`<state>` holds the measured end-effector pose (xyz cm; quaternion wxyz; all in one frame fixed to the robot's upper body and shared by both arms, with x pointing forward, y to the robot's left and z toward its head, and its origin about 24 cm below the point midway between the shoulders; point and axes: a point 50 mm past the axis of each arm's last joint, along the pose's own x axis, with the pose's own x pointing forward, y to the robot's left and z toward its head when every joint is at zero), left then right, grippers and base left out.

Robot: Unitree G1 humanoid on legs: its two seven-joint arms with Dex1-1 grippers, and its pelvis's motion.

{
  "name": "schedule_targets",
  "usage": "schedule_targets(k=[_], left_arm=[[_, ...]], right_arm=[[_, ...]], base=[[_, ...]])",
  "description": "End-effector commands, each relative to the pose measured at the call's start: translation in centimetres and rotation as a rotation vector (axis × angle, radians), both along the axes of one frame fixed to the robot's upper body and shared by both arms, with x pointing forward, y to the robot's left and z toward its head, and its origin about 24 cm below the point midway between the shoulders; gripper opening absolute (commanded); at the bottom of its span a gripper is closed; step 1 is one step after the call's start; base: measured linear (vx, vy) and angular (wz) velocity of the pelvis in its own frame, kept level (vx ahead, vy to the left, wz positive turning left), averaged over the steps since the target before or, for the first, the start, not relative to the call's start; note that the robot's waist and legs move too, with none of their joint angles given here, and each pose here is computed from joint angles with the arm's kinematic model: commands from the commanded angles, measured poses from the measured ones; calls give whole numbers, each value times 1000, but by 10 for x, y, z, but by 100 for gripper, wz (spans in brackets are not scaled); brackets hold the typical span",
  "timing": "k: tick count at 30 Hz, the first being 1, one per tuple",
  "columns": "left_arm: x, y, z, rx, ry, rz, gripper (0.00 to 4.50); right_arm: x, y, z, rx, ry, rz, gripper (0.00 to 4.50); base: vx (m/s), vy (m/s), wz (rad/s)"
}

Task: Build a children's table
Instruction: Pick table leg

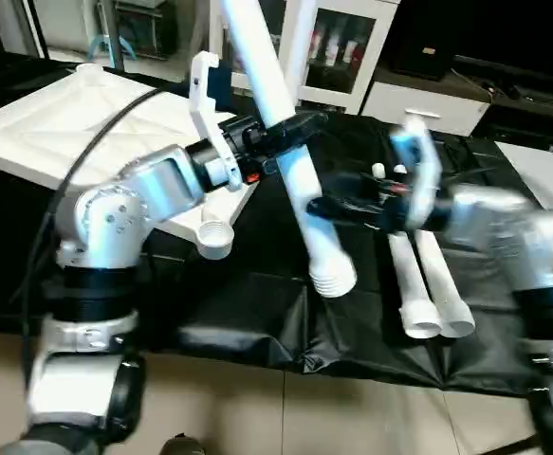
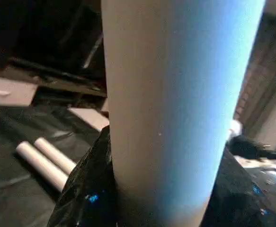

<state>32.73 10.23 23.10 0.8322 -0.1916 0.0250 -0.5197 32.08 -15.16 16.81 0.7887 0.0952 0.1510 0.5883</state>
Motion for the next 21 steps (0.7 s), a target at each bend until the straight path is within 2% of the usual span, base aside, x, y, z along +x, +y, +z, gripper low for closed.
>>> schedule_targets(k=[1, 3, 9, 17, 21], left_arm=[[-4, -9, 7, 22, -38, -68, 175], [-5, -10, 9, 28, -41, -99, 175], [-9, -15, 8, 54, -59, -179, 175], [-12, -20, 3, 110, -80, -227, 175], [-14, -21, 3, 122, -91, -247, 175]], right_arm=[[0, 1, 1, -20, 14, 30, 429], [-1, 1, -1, -54, 14, 50, 449], [-6, 7, -3, -74, 19, 116, 450], [-9, 20, -13, -141, -24, 138, 450], [-11, 26, -17, -143, -38, 150, 450]], base=[[0, 0, 0], [0, 0, 0], [0, 0, 0], [0, 0, 0], [0, 0, 0]])
